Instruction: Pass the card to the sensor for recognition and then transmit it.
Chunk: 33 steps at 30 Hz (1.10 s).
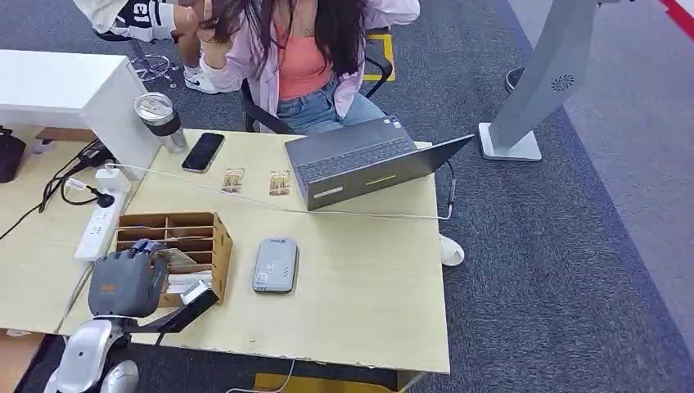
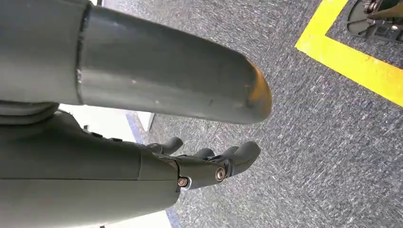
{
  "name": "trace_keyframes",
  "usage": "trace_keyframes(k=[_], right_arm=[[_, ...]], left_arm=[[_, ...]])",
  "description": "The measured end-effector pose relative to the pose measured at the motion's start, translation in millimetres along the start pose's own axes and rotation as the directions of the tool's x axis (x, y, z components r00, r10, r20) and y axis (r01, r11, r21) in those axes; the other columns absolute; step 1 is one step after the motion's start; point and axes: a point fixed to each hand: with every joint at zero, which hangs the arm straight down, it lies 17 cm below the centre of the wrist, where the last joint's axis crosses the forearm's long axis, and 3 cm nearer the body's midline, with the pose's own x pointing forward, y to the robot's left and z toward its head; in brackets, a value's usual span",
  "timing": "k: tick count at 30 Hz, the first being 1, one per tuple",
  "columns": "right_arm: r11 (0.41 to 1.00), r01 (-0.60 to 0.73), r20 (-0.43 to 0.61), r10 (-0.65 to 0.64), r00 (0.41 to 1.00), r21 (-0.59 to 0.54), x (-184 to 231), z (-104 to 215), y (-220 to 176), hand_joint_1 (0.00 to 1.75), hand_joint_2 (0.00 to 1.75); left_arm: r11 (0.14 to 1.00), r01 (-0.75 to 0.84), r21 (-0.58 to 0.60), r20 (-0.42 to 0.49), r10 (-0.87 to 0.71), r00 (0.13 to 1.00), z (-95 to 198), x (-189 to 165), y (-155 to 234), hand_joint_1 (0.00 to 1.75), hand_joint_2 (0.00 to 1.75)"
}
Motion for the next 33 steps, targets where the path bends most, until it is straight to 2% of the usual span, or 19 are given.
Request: trace_keyframes(k=[3, 6, 13, 18, 25, 33], right_arm=[[1.0, 0.0, 0.0, 0.0, 1.0, 0.0, -0.1, 0.0, 0.0, 0.0, 0.0], [1.0, -0.009, 0.005, 0.009, 1.0, -0.003, 1.0, 0.0, -0.6, 0.0, 0.0], [0.999, -0.05, 0.023, 0.05, 0.998, -0.004, 5.9, 0.3, -2.1, 0.0, 0.0], [0.997, -0.081, 0.037, 0.081, 0.996, -0.008, 10.4, 0.7, -4.0, 0.0, 0.0], [0.994, -0.106, 0.047, 0.106, 0.993, -0.006, 13.2, 1.0, -4.1, 0.0, 0.0], [0.992, -0.123, 0.046, 0.123, 0.991, -0.009, 12.8, 1.0, -4.6, 0.0, 0.0]], left_arm=[[1.0, 0.007, 0.006, 0.002, -0.007, 1.0, -1.2, -0.2, 1.8, 1.75, 1.75], [0.998, 0.015, 0.054, 0.011, -0.015, 1.0, -17.2, 0.7, 21.2, 1.75, 1.75], [0.946, -0.014, 0.323, 0.102, -0.02, 0.995, -77.2, 14.6, 123.4, 1.75, 1.75], [0.893, 0.042, 0.447, 0.105, -0.1, 0.989, -116.3, 15.4, 184.6, 1.75, 1.75], [0.868, 0.124, 0.481, 0.053, -0.17, 0.984, -173.7, -5.9, 230.2, 1.75, 1.75], [0.865, 0.218, 0.453, -0.022, -0.233, 0.972, -197.2, -29.3, 230.6, 1.75, 1.75]])
